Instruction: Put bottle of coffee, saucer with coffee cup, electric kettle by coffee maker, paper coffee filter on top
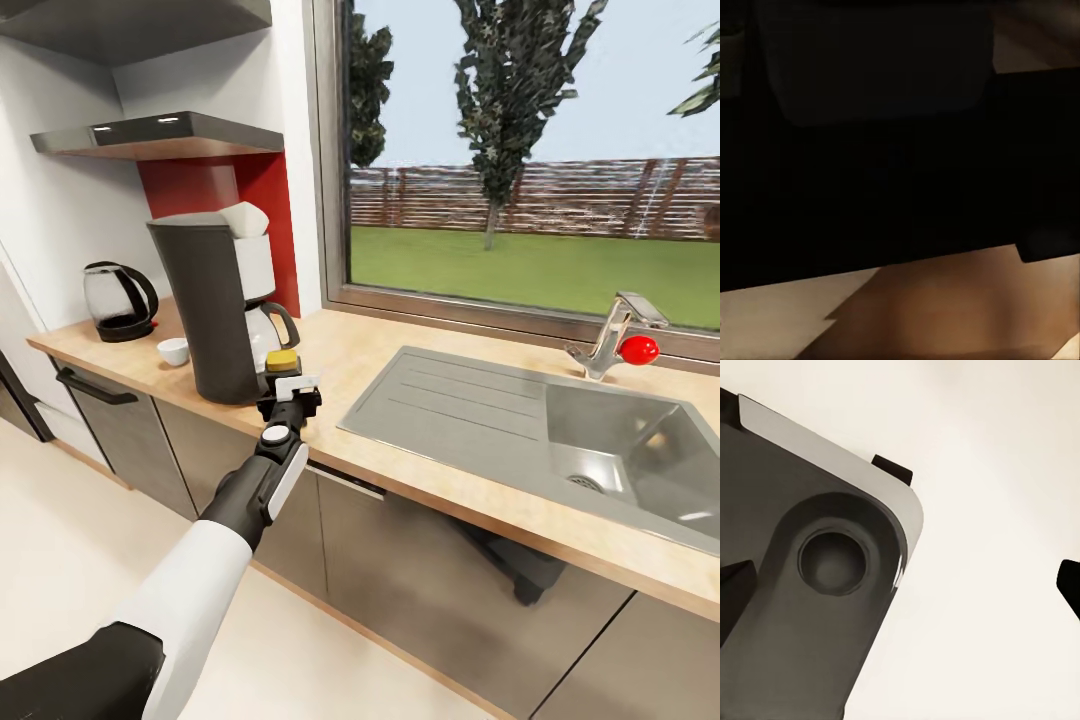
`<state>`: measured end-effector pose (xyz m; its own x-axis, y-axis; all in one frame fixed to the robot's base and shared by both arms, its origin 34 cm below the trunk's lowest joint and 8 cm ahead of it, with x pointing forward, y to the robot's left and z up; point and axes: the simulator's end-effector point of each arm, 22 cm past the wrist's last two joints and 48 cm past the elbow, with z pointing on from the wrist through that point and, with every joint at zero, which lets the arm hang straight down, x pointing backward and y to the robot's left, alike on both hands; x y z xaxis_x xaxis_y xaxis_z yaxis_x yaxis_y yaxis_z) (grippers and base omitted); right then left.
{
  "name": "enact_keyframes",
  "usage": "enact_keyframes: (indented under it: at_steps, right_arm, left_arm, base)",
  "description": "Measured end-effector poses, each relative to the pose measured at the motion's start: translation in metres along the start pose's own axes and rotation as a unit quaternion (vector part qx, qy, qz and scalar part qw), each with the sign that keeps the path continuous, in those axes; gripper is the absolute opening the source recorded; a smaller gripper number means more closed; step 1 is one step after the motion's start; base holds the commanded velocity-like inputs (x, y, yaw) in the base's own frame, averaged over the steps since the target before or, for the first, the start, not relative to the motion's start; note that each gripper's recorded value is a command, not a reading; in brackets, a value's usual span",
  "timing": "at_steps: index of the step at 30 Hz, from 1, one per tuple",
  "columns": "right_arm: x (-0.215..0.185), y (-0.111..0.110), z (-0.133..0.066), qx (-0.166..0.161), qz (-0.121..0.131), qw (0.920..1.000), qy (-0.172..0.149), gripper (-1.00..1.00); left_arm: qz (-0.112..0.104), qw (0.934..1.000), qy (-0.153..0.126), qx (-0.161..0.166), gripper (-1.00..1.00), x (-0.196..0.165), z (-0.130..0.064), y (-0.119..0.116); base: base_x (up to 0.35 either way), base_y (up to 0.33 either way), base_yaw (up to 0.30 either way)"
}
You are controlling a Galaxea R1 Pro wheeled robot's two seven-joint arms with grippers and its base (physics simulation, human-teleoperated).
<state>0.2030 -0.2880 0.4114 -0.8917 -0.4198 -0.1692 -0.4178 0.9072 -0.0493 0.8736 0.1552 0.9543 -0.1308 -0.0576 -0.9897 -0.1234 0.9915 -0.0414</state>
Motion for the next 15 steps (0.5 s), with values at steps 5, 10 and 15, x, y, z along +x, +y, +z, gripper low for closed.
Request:
enact_keyframes:
  at_steps: [5,10,15]
  right_arm:
    - [0.0000,0.0000,0.0001,0.000,0.000,1.0000,0.000,1.00]
    - [0.0000,0.0000,0.0001,0.000,0.000,1.0000,0.000,1.00]
    - [0.0000,0.0000,0.0001,0.000,0.000,1.0000,0.000,1.00]
  left_arm:
    - [0.000,1.0000,0.000,0.000,1.00,0.0001,0.0003,0.0001]
    - [0.001,1.0000,0.000,0.000,1.00,0.0004,0.0003,0.0002]
    - [0.001,1.0000,0.000,0.000,1.00,0.0004,0.0004,0.0002]
  base:
    - [-0.123,0.000,0.000]
    - [-0.129,0.000,0.000]
    - [-0.239,0.000,0.000]
